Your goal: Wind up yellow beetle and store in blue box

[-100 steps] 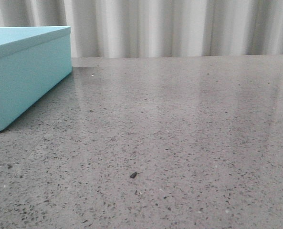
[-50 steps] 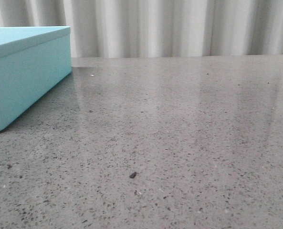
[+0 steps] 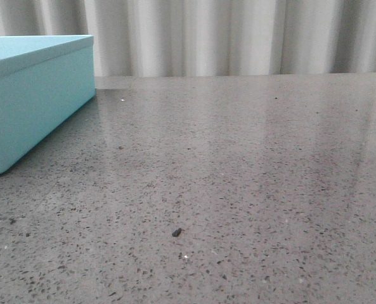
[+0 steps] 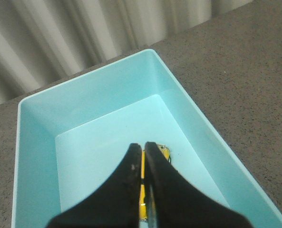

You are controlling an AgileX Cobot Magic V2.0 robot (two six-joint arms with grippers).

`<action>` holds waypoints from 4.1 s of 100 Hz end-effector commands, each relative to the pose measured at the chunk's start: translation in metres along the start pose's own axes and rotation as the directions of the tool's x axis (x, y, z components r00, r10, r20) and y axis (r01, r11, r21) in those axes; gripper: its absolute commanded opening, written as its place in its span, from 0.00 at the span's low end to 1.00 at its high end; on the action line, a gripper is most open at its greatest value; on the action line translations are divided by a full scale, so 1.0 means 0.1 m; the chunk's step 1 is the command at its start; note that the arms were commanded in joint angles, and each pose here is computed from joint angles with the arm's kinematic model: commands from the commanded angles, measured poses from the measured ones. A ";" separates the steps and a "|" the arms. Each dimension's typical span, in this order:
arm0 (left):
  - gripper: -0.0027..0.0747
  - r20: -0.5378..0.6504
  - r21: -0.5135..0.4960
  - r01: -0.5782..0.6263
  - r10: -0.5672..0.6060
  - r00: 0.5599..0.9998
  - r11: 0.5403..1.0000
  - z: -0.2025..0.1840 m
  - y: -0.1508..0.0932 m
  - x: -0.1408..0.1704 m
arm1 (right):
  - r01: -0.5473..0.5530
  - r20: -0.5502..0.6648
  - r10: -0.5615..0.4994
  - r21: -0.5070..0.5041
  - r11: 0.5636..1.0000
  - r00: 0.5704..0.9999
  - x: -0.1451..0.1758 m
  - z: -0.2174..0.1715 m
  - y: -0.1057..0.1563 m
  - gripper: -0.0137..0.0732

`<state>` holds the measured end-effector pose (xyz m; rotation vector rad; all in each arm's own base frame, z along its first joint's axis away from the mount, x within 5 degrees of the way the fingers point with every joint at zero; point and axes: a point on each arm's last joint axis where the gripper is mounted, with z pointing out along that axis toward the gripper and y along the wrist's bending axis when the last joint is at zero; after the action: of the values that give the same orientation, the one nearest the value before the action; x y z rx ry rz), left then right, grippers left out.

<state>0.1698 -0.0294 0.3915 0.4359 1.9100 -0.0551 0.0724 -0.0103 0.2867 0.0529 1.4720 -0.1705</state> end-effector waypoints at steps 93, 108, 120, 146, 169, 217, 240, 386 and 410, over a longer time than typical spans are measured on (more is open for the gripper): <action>0.01 0.399 -0.086 0.096 -0.054 0.915 0.992 -0.86 -0.43 1.15 | -0.071 0.155 0.064 0.042 0.997 0.986 0.25 0.00 -0.02 0.09; 0.01 0.396 -0.084 0.095 -0.055 0.917 0.992 -0.86 -0.43 1.16 | -0.071 0.155 0.064 0.042 0.997 0.986 0.25 0.00 -0.02 0.09; 0.01 0.396 -0.084 0.095 -0.055 0.917 0.992 -0.86 -0.43 1.16 | -0.071 0.155 0.064 0.042 0.997 0.986 0.25 0.00 -0.02 0.09; 0.01 0.396 -0.084 0.095 -0.055 0.917 0.992 -0.86 -0.43 1.16 | -0.071 0.155 0.064 0.042 0.997 0.986 0.25 0.00 -0.02 0.09; 0.01 0.397 -0.084 0.095 -0.054 0.916 0.992 -0.86 -0.43 1.15 | -0.071 0.155 0.064 0.042 0.997 0.986 0.25 0.00 -0.02 0.09; 0.01 0.557 -0.226 0.219 -0.058 0.828 0.949 -0.77 -0.29 1.30 | -0.071 0.155 0.064 0.042 0.997 0.986 0.25 0.00 -0.02 0.09; 0.01 0.591 -0.283 0.335 -0.112 0.799 0.899 -0.60 -0.31 1.74 | -0.071 0.155 0.064 0.042 0.997 0.986 0.25 0.00 -0.02 0.09; 0.01 0.243 -0.314 0.394 -0.328 0.913 0.864 -0.33 -0.40 2.38 | -0.071 0.157 0.064 0.042 0.997 0.985 0.25 0.00 -0.02 0.09; 0.01 0.243 -0.314 0.394 -0.328 0.913 0.864 -0.33 -0.40 2.38 | -0.072 0.271 0.054 0.058 0.996 0.961 0.23 -0.19 -0.03 0.09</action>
<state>0.0531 0.0073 0.1836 -0.1815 1.8013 0.0252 0.0635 -0.0127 0.2501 0.1321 1.3161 -0.1453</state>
